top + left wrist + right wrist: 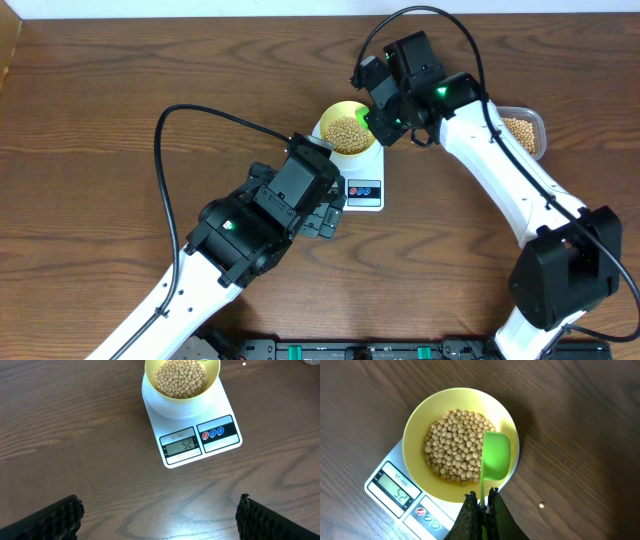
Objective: Scoop item into bowl and weigh 50g on scale
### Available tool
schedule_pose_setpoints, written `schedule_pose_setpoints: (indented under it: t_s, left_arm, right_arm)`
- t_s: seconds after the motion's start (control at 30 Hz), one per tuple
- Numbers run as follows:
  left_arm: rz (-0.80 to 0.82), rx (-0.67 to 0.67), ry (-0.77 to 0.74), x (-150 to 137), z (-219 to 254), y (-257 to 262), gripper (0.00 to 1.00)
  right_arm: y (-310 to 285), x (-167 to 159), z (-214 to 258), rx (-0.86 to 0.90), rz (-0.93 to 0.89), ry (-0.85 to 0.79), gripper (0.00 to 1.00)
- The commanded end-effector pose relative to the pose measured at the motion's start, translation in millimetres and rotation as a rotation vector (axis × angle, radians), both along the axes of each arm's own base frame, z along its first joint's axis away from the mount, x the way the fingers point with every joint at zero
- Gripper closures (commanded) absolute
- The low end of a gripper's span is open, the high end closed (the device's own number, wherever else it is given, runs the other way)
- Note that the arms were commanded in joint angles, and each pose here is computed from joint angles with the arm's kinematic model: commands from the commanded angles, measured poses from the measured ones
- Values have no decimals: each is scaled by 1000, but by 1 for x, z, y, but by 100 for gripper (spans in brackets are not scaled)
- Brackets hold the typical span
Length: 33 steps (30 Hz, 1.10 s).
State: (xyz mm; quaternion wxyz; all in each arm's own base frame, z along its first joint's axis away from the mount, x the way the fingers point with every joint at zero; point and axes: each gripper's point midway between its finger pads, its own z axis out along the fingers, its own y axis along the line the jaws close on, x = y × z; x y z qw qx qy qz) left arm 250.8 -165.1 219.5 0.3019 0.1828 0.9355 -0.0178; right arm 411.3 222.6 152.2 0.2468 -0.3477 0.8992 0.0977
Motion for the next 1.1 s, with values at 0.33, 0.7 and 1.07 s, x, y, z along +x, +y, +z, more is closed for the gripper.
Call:
schedule_pose_setpoints:
  t_s: [0.33, 0.7, 1.07]
  left_arm:
    - [4, 18, -20, 4, 4, 3, 0]
    - [4, 18, -20, 4, 4, 3, 0]
    - [4, 18, -20, 4, 4, 3, 0]
  right_arm:
    - [8, 1, -13, -46, 36, 4, 99]
    - [16, -2, -13, -23, 57, 11, 99]
    - [26, -7, -20, -10, 82, 32, 99]
